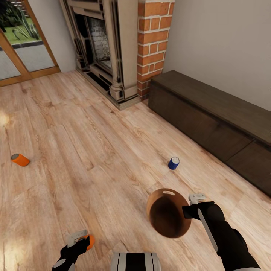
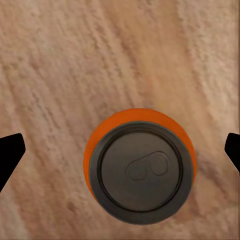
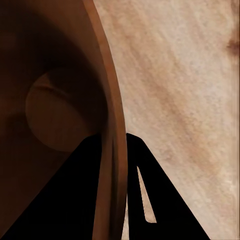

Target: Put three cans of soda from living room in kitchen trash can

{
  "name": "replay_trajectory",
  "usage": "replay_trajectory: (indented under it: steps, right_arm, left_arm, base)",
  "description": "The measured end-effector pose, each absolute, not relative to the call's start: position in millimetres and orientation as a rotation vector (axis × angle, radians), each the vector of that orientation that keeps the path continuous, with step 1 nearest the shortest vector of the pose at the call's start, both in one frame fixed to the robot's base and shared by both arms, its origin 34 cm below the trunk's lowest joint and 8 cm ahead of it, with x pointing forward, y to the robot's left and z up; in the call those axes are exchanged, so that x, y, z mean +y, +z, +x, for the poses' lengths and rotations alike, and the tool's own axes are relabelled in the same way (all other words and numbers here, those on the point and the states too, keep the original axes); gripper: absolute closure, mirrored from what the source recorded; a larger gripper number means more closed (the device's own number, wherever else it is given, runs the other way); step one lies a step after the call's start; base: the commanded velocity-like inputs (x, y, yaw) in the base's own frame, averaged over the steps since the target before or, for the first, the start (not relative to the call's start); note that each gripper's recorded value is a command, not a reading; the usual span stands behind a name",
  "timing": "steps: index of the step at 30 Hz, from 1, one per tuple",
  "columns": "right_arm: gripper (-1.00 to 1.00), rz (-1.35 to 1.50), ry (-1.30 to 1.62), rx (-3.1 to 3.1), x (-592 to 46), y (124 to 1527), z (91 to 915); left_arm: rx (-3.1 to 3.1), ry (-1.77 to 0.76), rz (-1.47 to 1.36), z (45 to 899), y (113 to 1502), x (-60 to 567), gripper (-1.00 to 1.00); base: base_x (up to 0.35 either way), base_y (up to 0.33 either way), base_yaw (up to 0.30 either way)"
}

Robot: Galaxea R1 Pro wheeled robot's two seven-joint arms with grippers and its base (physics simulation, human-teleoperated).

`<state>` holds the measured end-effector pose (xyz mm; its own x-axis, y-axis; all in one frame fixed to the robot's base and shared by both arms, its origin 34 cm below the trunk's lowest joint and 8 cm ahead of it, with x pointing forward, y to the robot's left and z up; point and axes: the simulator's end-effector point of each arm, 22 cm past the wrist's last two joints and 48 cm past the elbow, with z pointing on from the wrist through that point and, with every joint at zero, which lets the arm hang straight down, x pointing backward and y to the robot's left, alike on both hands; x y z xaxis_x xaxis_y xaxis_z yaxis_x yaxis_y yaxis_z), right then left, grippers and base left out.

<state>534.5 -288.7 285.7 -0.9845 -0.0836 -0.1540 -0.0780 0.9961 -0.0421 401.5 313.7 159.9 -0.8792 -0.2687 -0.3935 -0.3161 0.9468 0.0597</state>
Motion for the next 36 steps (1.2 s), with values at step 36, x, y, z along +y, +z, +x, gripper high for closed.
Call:
replay_trajectory:
  steps: [36]
  right_arm:
    - [1.0,-0.115,-0.038,2.983,-285.5,285.4,534.0]
  left_arm:
    - [2.709,0.17,-0.423,402.8,160.3,313.5,-1.0]
  base:
    - [0.0,-0.028,0.0]
